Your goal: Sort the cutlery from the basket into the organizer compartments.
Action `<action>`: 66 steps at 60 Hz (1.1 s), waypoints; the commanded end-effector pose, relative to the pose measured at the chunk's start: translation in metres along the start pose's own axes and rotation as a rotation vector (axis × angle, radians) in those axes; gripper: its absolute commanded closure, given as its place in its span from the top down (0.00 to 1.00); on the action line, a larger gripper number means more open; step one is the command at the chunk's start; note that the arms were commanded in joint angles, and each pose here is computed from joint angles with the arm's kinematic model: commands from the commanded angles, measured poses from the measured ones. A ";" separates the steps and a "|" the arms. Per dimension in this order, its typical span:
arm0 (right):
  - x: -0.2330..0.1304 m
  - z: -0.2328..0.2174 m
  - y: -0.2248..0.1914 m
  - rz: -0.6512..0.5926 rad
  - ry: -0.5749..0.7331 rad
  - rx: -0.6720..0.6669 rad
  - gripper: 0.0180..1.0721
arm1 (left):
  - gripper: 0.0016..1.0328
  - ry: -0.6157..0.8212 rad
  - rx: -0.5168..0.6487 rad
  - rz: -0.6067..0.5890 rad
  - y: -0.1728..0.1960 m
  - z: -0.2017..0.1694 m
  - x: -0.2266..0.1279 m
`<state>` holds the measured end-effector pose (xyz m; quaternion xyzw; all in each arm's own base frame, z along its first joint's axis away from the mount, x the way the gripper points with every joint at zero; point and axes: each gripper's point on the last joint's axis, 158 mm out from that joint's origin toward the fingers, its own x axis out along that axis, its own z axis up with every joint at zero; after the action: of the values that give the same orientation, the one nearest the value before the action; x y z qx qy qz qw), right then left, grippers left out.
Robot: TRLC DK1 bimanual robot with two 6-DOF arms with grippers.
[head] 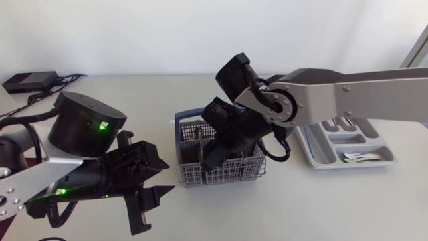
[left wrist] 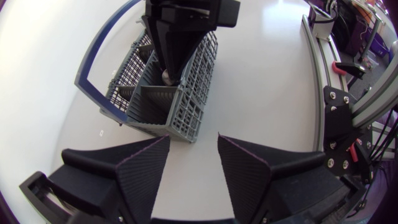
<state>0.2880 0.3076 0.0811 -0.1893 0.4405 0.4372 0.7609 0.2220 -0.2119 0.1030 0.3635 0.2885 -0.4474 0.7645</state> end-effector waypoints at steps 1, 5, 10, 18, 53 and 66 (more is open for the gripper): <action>0.007 -0.002 -0.007 -0.010 0.020 0.042 0.34 | 0.52 0.003 0.000 -0.016 -0.006 -0.006 0.002; 0.009 -0.004 -0.007 -0.010 0.027 0.041 0.34 | 0.52 0.002 0.002 -0.016 -0.006 -0.005 0.002; 0.013 -0.006 -0.009 -0.020 0.040 0.041 0.34 | 0.52 0.002 0.002 -0.016 -0.006 -0.005 0.002; 0.020 -0.011 -0.009 -0.020 0.059 0.039 0.24 | 0.52 0.005 0.002 -0.020 -0.008 -0.006 0.002; -0.021 0.014 -0.001 0.033 -0.052 0.046 0.05 | 0.52 -0.003 0.001 -0.016 -0.007 -0.004 0.001; -0.049 0.026 0.007 0.190 -0.134 0.115 0.05 | 0.52 -0.002 -0.002 -0.019 -0.008 -0.005 0.001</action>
<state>0.2816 0.3087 0.1196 -0.1029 0.4310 0.4918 0.7495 0.2219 -0.2119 0.1030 0.3635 0.2885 -0.4475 0.7644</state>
